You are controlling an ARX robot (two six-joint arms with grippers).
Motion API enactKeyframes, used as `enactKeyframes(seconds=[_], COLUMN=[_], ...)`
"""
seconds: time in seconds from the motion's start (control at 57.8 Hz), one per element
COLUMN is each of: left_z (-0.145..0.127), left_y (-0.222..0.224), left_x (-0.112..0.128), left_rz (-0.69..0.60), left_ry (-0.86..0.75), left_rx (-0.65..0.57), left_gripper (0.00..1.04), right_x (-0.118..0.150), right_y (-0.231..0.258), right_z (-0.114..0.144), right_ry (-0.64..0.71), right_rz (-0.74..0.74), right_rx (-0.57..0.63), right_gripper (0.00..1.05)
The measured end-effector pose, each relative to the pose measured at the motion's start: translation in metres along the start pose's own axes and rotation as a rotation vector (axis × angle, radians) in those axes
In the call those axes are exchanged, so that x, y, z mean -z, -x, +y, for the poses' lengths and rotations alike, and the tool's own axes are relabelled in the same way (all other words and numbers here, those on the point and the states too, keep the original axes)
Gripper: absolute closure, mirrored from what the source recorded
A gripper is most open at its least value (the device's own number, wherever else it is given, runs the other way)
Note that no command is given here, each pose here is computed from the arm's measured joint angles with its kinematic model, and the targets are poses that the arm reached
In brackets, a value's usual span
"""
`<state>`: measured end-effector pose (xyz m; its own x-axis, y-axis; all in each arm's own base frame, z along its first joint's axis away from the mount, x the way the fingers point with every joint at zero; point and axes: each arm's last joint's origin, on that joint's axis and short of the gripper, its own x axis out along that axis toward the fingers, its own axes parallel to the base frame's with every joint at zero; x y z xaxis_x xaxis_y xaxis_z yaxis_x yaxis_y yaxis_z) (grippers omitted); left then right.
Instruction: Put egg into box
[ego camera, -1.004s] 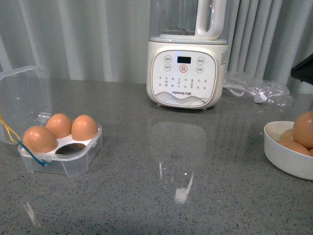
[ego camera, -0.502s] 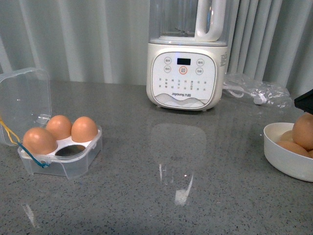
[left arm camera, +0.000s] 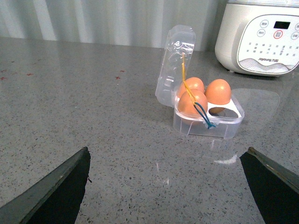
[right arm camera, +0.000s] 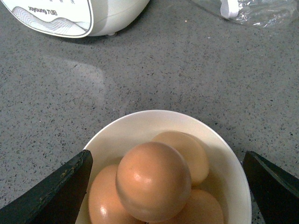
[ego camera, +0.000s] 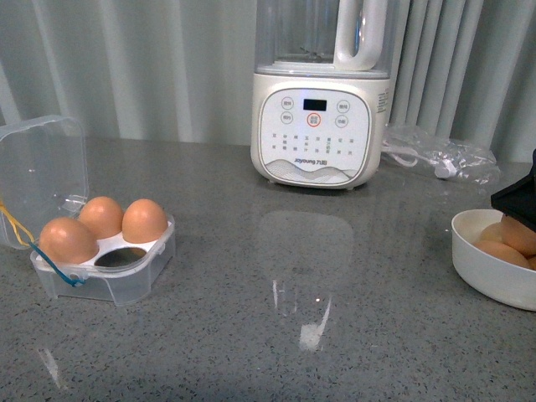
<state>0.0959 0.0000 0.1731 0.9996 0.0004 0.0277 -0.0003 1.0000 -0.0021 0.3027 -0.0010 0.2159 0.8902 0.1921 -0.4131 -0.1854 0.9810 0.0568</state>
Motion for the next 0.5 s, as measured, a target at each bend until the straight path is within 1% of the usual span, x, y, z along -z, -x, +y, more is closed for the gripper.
enactKeyframes(seconds=[0.26,0.415,0.502], left_z=[0.000,0.000,0.000], left_y=[0.000,0.000,0.000], left_x=[0.000,0.000,0.000], left_rz=[0.000,0.000,0.000], left_ry=[0.000,0.000,0.000], left_rx=[0.000,0.000,0.000], left_gripper=[0.07,0.07,0.07], right_x=[0.010,0.011,0.011], right_y=[-0.007,-0.009,-0.010], right_z=[-0.001,-0.001,0.000], right_ry=[-0.006,-0.010,-0.010], right_rz=[0.023,0.025,0.023], right_rx=[-0.009,-0.008,-0.008], right_gripper=[0.07,0.07,0.17])
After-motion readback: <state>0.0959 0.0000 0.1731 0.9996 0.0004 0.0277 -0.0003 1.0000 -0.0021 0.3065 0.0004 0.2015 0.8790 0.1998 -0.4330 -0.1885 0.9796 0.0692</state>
